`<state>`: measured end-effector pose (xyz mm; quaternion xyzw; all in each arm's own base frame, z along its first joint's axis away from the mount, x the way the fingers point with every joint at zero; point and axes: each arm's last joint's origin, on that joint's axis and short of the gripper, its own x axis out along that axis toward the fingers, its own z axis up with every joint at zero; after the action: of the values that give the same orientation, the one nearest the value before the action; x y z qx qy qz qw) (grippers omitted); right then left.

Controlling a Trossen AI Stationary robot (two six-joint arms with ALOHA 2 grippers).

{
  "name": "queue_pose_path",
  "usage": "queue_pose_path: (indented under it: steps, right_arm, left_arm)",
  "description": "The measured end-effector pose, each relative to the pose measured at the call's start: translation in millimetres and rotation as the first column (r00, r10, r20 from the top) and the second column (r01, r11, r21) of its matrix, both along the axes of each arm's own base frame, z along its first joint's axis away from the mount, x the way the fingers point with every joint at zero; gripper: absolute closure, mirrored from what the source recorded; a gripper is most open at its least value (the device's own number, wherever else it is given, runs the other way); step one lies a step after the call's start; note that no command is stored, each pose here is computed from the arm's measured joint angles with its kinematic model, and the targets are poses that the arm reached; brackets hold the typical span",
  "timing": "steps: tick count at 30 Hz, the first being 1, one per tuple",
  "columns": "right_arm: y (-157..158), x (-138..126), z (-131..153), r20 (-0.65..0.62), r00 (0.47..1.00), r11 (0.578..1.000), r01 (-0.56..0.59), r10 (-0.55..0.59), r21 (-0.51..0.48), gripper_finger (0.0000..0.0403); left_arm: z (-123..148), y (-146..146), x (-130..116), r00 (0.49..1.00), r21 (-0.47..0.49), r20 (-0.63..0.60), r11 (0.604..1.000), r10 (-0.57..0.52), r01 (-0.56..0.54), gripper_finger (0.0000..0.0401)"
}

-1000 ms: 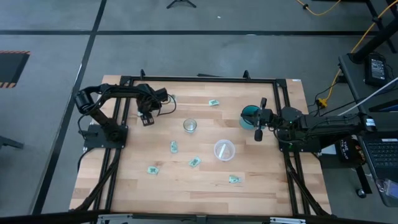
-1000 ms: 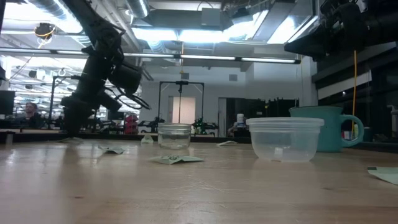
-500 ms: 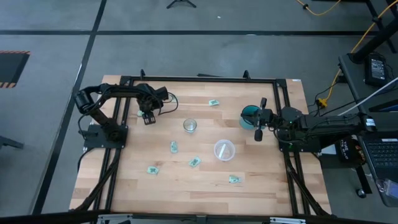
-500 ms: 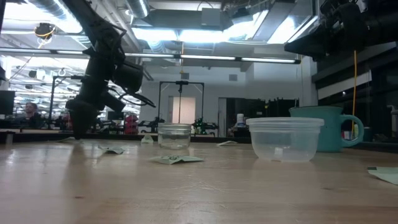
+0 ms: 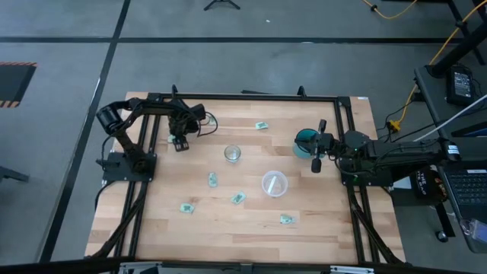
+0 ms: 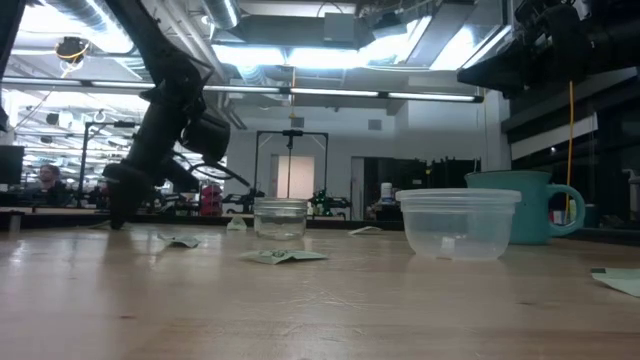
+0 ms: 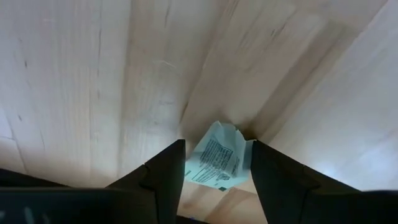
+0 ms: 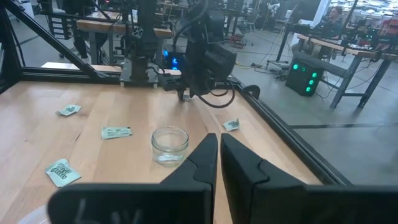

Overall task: Pick and place Stevia / Truvia into bins
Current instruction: Put the stevia packet into the transparent glass container

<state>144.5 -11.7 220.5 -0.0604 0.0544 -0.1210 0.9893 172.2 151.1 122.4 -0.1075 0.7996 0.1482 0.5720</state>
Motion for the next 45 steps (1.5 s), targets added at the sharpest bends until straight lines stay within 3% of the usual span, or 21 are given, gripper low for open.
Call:
queue_pose_path:
  steps: [23, 45]
  right_arm:
    - [0.1, 0.0, -0.1, -0.001, 1.000, 1.000, 0.000, 0.000, 0.000, 0.0377]
    - [0.1, 0.0, -0.1, -0.002, 1.000, 1.000, -0.001, 0.001, -0.004, 0.0377]
  left_arm:
    - [7.1, -10.0, 0.4, 0.999, -0.009, 0.006, 0.999, -0.034, 0.034, 0.0392]
    - [13.5, -16.7, -1.9, 0.998, -0.100, -0.040, 0.994, -0.041, 0.037, 0.0396]
